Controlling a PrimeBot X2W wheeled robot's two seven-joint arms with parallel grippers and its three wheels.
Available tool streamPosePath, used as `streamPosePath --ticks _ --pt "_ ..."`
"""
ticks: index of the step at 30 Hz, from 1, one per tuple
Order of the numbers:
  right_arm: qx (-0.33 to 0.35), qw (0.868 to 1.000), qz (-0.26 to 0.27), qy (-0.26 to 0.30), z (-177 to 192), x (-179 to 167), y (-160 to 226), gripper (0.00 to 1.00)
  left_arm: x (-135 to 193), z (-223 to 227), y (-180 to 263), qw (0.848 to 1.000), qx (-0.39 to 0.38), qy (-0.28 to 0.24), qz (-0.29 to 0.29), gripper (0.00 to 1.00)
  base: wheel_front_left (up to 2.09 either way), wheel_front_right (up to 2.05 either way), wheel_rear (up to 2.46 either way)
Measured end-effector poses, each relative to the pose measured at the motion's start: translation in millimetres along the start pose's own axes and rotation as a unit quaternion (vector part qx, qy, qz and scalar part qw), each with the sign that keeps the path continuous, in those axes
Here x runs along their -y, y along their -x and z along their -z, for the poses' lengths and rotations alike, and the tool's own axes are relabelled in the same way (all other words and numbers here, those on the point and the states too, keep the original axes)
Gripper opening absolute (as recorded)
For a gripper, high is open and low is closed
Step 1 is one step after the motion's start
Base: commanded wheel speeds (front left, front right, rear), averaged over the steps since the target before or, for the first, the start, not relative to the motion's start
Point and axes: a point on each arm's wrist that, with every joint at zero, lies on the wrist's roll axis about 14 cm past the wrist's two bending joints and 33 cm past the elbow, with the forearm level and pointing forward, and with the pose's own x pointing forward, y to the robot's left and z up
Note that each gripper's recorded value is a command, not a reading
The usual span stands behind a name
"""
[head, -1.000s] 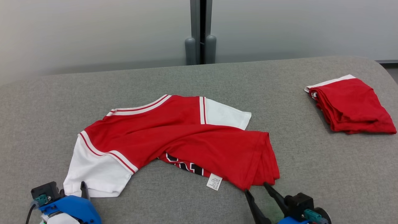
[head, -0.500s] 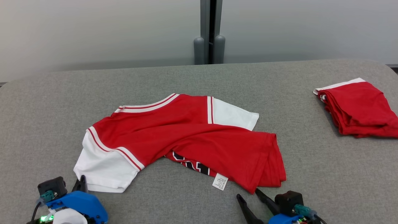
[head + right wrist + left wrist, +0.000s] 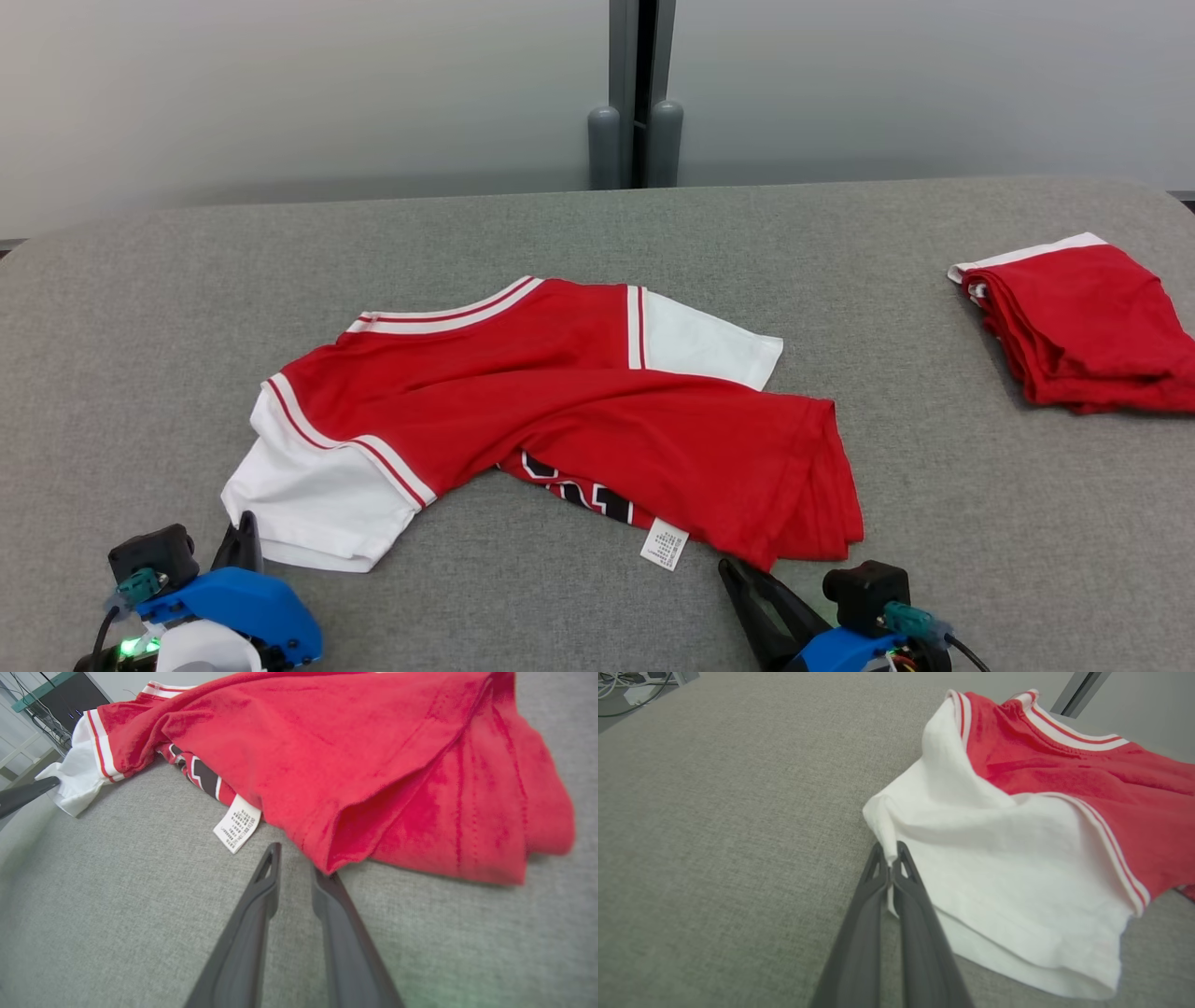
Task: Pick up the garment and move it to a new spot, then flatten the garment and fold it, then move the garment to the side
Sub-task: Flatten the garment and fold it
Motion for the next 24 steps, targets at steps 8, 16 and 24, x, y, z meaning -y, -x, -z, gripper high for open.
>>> streamPosePath --ticks 8,16,24 --pt "0.02 1.0 0.001 -0.002 -14.6 2.1 -4.8 0.38 -1.5 -2.4 -1.6 1.0 0.004 0.004 -0.002 0.0 0.0 0.0 0.0" --pt "0.024 1.0 0.005 -0.009 -18.5 4.9 -8.7 0.44 -4.6 -1.2 1.1 1.0 0.005 0.004 -0.005 0.0 0.0 0.0 0.0" --pt "0.048 0.998 0.012 -0.028 -29.0 6.8 -5.4 1.0 -5.1 -1.6 0.7 1.0 0.006 0.005 -0.005 0.0 0.0 0.0 0.0"
